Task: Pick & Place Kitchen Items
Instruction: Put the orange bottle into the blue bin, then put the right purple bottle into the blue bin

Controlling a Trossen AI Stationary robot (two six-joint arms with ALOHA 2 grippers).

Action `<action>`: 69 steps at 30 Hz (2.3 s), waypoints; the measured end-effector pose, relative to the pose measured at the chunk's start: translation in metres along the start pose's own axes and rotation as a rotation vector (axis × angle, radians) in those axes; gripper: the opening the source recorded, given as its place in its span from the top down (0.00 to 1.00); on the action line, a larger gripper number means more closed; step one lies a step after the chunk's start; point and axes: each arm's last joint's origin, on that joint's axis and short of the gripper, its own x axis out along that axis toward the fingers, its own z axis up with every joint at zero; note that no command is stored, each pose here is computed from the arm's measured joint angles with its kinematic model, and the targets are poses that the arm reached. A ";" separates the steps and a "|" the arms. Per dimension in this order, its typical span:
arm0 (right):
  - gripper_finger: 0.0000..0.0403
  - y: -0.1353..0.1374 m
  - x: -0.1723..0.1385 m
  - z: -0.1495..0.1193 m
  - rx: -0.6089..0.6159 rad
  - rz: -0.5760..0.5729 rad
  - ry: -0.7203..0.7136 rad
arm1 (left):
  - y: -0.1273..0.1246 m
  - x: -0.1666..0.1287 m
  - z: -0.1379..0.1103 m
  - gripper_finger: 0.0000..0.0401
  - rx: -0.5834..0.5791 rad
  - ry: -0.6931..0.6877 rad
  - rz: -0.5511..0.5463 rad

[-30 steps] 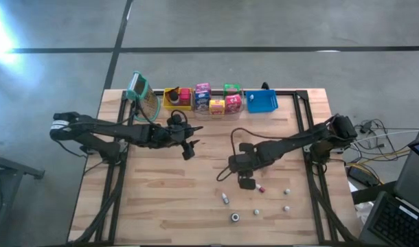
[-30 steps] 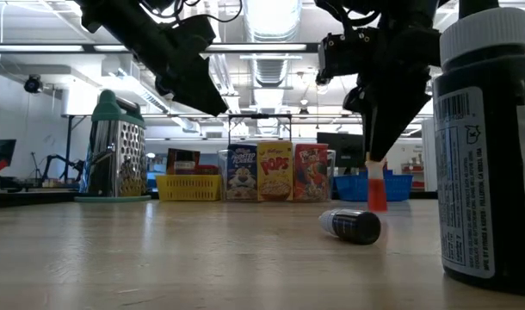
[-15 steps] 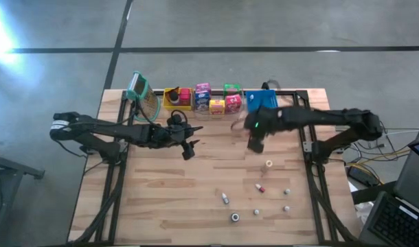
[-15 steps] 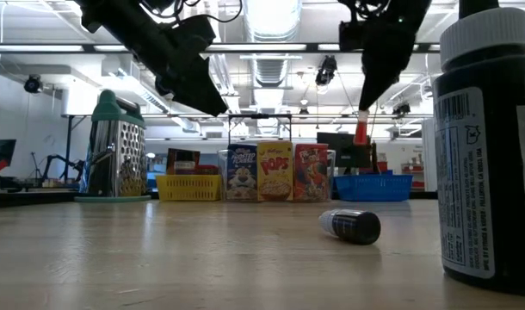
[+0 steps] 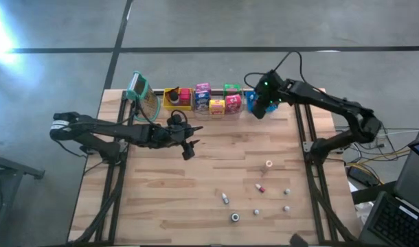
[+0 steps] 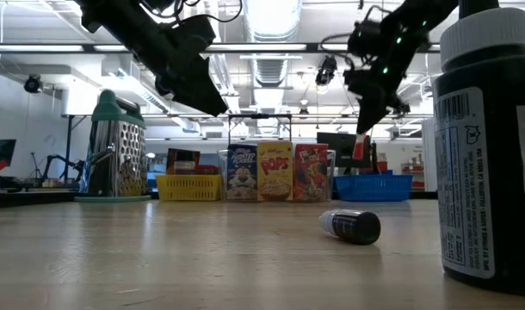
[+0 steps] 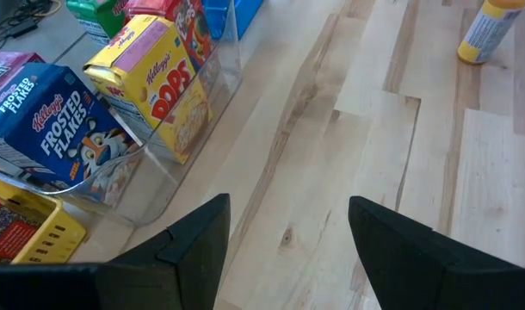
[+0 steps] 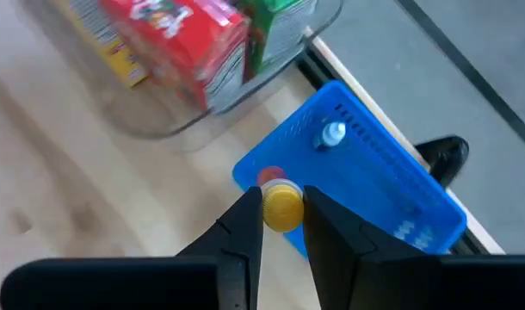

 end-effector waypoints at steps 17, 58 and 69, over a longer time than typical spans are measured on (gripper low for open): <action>0.84 -0.050 0.071 0.002 0.073 -0.069 0.071 | 0.000 0.000 0.000 0.39 0.000 0.000 0.000; 0.57 -0.065 0.097 0.005 0.083 -0.090 0.064 | 0.000 0.000 0.000 0.39 0.000 0.000 0.000; 0.52 -0.055 0.037 0.022 0.047 -0.084 -0.048 | 0.000 0.000 0.000 0.39 0.000 0.000 0.000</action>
